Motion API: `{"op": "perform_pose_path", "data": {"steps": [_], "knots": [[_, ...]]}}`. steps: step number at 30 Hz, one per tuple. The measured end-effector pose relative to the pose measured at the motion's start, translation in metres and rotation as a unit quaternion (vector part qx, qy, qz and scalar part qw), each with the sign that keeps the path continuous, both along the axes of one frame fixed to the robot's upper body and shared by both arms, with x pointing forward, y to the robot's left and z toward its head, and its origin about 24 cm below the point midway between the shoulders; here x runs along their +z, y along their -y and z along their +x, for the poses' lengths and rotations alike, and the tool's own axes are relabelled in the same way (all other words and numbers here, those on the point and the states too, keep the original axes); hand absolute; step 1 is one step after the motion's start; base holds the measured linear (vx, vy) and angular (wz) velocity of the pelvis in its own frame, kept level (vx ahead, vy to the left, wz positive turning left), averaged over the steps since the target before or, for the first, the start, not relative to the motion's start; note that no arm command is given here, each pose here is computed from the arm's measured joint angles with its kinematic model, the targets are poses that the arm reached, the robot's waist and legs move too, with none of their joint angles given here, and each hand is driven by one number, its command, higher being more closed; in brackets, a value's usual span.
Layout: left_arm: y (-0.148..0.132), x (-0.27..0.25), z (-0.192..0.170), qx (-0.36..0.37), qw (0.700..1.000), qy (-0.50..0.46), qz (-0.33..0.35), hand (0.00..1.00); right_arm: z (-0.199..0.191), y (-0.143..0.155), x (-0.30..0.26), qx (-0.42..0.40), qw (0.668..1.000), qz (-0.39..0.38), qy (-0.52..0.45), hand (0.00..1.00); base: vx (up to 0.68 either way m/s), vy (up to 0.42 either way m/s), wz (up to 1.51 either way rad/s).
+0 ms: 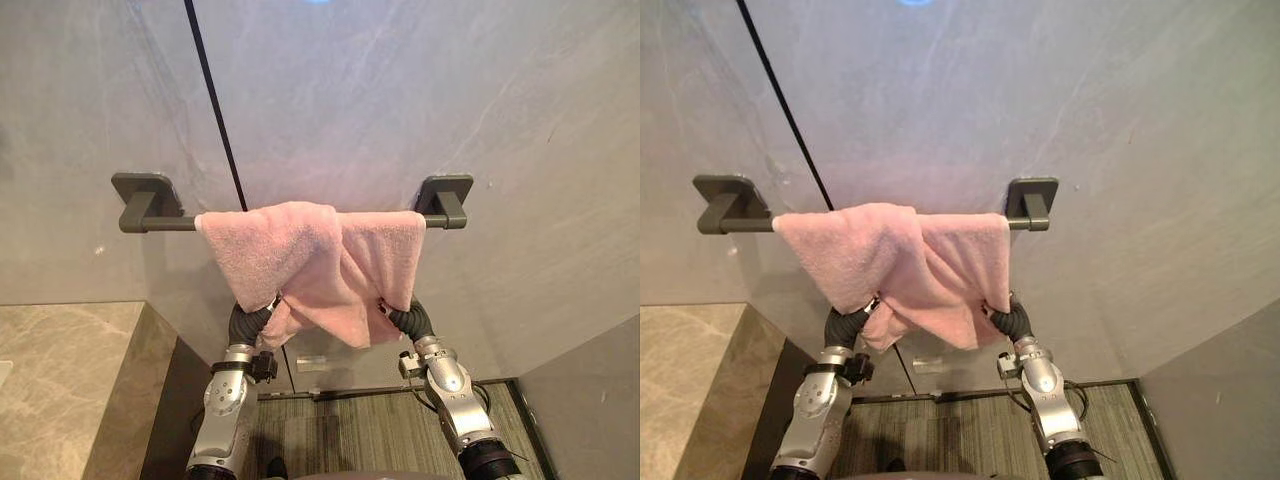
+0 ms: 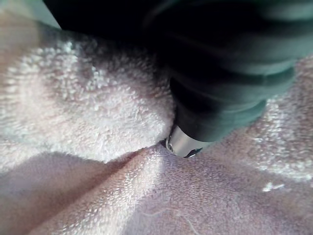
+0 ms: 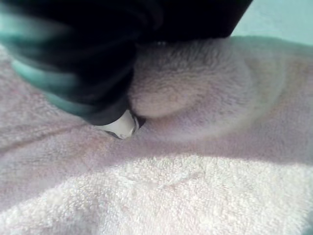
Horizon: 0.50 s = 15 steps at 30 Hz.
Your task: Organize washtable
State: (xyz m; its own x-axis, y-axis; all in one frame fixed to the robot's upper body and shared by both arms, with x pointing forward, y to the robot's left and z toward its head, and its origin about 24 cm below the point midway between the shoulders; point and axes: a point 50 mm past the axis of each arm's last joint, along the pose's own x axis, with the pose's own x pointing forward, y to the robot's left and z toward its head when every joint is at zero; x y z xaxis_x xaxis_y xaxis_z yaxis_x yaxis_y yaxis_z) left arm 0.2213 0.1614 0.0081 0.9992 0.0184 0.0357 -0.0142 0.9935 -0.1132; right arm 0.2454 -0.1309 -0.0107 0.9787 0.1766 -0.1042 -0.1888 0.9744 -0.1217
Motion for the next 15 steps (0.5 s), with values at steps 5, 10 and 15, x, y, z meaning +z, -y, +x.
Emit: {"op": "perform_pose_path", "data": {"steps": [5, 10, 15], "knots": [[0.0, -0.001, 0.001, -0.002, 1.0, -0.002, 0.008, 0.0, 0.002, -0.003, -0.001, 0.007, 1.0, -0.003, -0.002, 0.0, 0.0, -0.002, 0.02], [-0.003, -0.008, 0.0, 0.007, 1.0, -0.017, 0.011, 0.0, -0.005, 0.001, -0.02, 0.001, 0.999, -0.014, -0.051, 0.0, 0.0, -0.002, 0.02], [-0.006, -0.011, -0.001, 0.016, 0.999, -0.029, 0.013, 0.0, -0.01, 0.003, -0.026, -0.005, 0.997, -0.018, -0.07, 0.0, 0.0, 0.0, 0.0]]}}
